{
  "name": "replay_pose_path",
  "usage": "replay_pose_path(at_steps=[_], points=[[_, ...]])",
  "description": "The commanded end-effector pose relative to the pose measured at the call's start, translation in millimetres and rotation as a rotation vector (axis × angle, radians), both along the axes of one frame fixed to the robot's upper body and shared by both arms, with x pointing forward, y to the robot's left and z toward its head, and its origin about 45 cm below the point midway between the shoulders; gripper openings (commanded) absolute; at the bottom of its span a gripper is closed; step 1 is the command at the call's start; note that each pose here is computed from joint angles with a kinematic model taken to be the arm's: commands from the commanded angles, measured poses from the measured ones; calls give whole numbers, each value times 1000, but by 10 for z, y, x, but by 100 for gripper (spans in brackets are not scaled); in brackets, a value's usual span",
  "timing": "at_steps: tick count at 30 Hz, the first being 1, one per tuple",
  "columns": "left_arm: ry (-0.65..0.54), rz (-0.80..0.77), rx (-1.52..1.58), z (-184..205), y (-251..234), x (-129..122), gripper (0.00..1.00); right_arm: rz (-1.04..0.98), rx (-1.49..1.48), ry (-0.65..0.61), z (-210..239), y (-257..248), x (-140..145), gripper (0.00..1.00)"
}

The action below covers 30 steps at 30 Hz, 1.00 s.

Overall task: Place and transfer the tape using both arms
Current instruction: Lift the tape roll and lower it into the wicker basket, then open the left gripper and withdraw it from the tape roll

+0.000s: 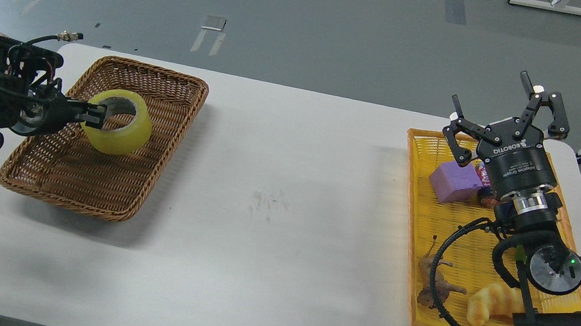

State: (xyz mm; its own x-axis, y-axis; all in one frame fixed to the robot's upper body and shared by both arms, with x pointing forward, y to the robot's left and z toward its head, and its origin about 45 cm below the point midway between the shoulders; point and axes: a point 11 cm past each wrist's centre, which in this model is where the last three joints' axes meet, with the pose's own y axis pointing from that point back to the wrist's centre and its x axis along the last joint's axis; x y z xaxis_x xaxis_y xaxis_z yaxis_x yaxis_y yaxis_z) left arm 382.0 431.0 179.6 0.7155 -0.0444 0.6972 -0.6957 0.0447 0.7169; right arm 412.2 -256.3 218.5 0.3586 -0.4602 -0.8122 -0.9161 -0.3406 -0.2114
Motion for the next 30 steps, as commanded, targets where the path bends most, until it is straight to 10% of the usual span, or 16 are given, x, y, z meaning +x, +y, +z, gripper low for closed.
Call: replay_pose_path(at_steps=[1, 23, 24, 26, 30], points=[[2, 1, 3, -33, 9, -22, 0, 0, 0, 1, -3, 1, -1, 100], [6, 8, 3, -121, 30, -80, 2, -1, 3, -3, 10, 4, 3, 100], [6, 8, 0, -125, 23, -79, 47, 1, 2, -4, 16, 7, 6, 100], [6, 6, -5, -127, 4, -77, 78, 2, 2, -7, 25, 13, 6, 100], [5, 7, -7, -122, -3, -69, 80, -1, 1, -6, 23, 1, 6, 100]])
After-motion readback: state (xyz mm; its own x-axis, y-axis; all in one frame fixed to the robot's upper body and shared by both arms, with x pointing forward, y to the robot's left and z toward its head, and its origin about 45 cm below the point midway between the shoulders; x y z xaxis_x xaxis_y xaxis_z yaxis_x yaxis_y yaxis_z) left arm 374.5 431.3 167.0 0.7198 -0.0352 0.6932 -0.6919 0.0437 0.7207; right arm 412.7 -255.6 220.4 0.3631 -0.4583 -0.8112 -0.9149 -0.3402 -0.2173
